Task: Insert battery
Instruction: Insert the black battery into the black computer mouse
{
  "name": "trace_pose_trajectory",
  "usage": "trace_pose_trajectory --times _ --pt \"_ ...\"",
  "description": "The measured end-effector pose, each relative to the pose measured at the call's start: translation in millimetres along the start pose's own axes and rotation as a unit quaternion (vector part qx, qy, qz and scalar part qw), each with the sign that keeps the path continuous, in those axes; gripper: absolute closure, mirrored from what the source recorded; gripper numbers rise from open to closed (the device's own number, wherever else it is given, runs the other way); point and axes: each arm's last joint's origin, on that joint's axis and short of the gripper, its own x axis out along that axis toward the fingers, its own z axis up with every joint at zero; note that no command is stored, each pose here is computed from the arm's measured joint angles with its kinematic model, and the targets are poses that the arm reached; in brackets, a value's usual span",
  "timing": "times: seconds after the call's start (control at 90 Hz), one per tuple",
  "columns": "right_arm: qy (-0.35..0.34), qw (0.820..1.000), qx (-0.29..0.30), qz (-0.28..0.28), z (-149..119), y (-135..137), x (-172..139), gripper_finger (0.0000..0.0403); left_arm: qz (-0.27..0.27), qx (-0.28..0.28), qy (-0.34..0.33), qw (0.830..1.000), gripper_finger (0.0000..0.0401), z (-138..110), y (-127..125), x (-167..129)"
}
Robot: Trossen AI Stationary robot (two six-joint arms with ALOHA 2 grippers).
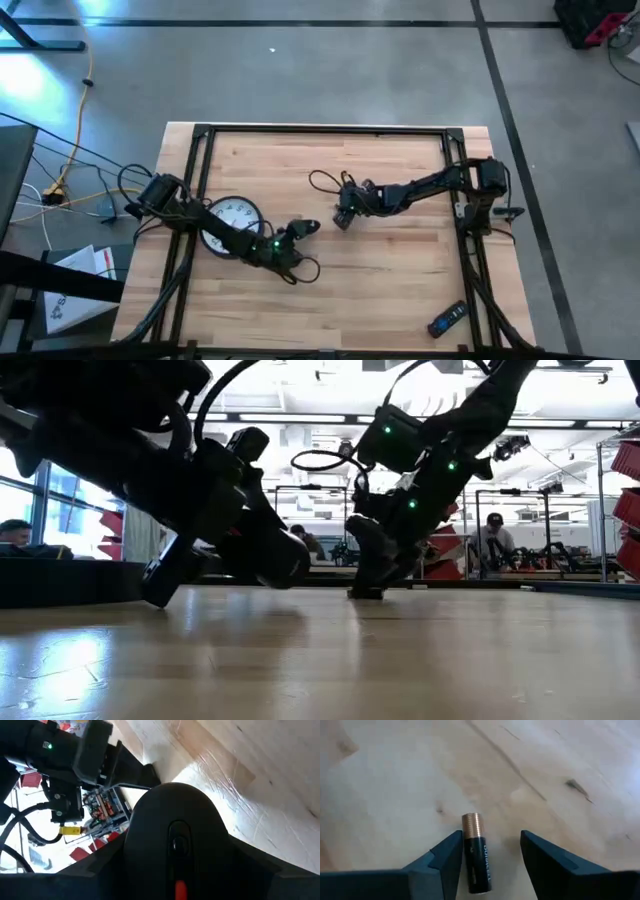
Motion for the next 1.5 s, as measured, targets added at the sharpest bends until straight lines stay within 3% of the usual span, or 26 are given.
trace_pose_trajectory --times 0.156,0.433,0.867,1.311,1.411,1.5 --pt "-0.007 0.999 0.051 -0.014 -1 0 -1 0.0231 -0.003 -0.014 -0.005 1.000 0.0152 0 1 1" --pt "-0.075 0.979 0.140 -0.127 -9 0 -6 0.0231 -0.003 -0.028 -0.005 1.000 0.0152 0 1 1" --pt "-0.047 0.971 0.181 -0.150 -20 -2 -8 0.0231 -0.001 -0.035 -0.013 0.999 0.0152 1 2 1" --pt "-0.040 0.972 0.165 -0.163 -20 -4 -13 0.0231 0.004 -0.035 -0.006 0.999 0.0152 1 2 1" --pt "-0.059 0.977 0.153 -0.133 -10 1 -30 0.0231 0.004 -0.034 -0.005 0.999 0.0152 1 2 1" --pt "-0.084 0.988 0.098 -0.087 -3 13 -51 0.0229 0.005 -0.023 -0.004 1.000 0.0152 0 2 1"
